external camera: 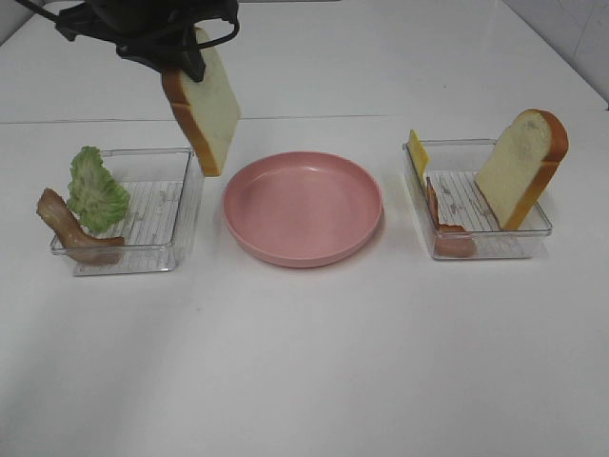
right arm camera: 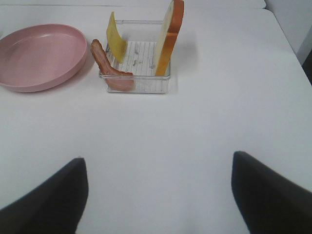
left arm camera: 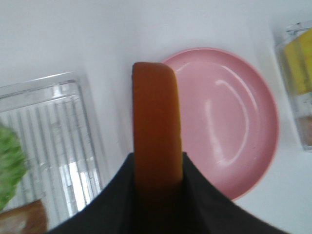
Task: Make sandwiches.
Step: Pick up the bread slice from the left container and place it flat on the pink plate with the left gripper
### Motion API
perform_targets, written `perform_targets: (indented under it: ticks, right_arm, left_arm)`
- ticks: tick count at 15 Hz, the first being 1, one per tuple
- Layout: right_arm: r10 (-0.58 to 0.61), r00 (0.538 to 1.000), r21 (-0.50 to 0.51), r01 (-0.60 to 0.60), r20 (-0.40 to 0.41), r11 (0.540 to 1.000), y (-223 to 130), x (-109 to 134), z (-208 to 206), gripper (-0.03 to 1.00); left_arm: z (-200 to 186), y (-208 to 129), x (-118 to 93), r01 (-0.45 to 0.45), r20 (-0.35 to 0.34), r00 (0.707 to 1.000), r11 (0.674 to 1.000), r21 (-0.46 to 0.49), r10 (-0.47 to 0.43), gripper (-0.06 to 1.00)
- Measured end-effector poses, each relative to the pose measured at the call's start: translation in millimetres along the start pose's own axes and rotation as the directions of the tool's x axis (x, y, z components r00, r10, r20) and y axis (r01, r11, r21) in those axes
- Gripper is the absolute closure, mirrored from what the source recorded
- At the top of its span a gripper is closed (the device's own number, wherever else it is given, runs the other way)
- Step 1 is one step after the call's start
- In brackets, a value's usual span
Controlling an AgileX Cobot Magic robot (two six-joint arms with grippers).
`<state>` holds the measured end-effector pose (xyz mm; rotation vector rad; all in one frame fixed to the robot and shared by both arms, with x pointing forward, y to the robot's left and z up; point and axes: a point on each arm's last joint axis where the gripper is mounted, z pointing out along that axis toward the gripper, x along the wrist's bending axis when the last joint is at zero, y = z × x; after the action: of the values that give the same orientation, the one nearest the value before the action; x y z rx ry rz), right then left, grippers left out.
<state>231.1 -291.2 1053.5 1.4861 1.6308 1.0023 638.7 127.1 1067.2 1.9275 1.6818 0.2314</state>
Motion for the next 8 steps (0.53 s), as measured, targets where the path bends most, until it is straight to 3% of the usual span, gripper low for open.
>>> perform_targets:
  ticks: [1,2,6,8]
  right_arm:
    - [0.0,1.0,0.0,0.0,0.0,1.0,0.0,0.0,0.0,0.21]
    - [0.0,1.0,0.0,0.0,0.0,1.0,0.0,0.0,0.0,0.21]
    - [0.0,1.0,0.0,0.0,0.0,1.0,0.0,0.0,0.0,0.21]
    - [0.0,1.0,0.0,0.0,0.0,1.0,0.0,0.0,0.0,0.21]
  left_arm:
    - [11.0,1.0,-8.3,0.015,0.104,0.994,1.0,-0.013,-0.014,0.74]
    - [21.0,-0.2,-11.2,0.027,0.148,0.989,1.0,-0.002,-0.026,0.74]
    - [72.9,-12.4,-15.6,0.107,0.263,0.956,0.99,0.094,-0.129,0.74]
    - [95.8,-17.3,-18.0,0.172,0.322,0.925,0.977,0.125,-0.204,0.74]
